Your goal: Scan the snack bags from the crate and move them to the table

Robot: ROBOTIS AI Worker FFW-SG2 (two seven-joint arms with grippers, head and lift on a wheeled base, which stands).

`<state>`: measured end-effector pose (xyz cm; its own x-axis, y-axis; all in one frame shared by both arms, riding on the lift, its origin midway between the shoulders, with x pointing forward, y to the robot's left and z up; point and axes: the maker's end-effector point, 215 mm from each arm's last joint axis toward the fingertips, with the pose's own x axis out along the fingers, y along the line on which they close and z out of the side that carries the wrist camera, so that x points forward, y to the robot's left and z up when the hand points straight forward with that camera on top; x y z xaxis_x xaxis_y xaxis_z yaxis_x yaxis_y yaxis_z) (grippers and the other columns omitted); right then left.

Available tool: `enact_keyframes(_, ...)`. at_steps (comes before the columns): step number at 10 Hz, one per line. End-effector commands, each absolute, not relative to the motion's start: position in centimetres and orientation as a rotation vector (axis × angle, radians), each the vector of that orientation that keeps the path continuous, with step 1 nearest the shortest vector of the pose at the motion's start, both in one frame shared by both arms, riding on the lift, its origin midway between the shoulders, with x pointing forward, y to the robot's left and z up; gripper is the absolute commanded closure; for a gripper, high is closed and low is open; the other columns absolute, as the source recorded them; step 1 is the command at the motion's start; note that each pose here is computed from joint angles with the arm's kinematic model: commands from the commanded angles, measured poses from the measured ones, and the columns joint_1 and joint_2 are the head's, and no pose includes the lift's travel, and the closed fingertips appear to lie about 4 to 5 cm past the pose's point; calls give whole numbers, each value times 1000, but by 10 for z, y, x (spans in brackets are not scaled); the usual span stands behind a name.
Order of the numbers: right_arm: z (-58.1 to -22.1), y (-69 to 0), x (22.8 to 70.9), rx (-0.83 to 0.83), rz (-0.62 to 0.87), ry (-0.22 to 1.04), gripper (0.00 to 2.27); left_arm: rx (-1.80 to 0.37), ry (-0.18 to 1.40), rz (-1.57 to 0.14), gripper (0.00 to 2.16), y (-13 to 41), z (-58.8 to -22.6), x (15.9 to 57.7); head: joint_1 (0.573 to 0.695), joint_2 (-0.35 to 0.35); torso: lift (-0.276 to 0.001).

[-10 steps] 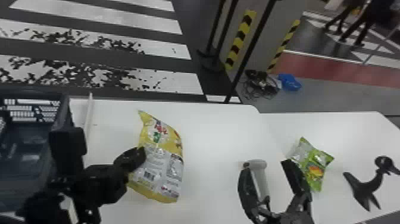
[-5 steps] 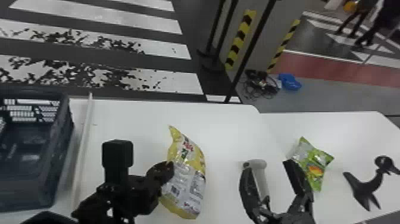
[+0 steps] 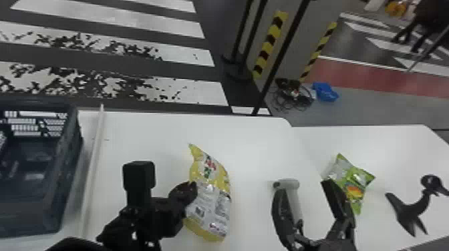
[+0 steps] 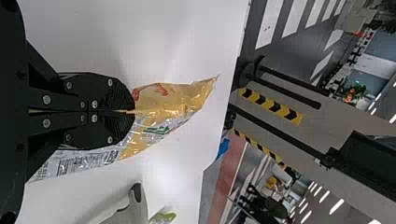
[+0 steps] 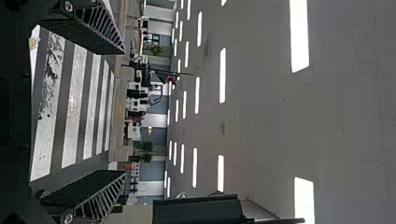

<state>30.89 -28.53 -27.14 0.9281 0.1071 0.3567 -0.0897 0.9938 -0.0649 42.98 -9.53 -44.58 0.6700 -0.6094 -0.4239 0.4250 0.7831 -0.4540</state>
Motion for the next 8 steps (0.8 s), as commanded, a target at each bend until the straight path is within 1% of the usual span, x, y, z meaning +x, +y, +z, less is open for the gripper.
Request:
enact_keyframes(1,-270,-287,307,-50,98,-372,80,-328,603,-587,1082,-95,-451,431,695,-350,-95)
enact_keyframes(2,-268,-288,306,-52,98,-380,80,-325,609,-585,-2,-94,-453,431,695,-350,-95)
enact_keyframes(4,-267,-287,306,-51,99,-382,80,-274,618,-565,19,-89,-456,428,695,-350,-95)
enact_keyframes(6,-266,-286,303,-49,100,-384,80,-208,583,-547,33,-83,-442,427,695,-350,-95)
enact_keyframes(8,-265,-284,301,-46,103,-387,80,-138,565,-517,33,-66,-435,421,695,-350,-95)
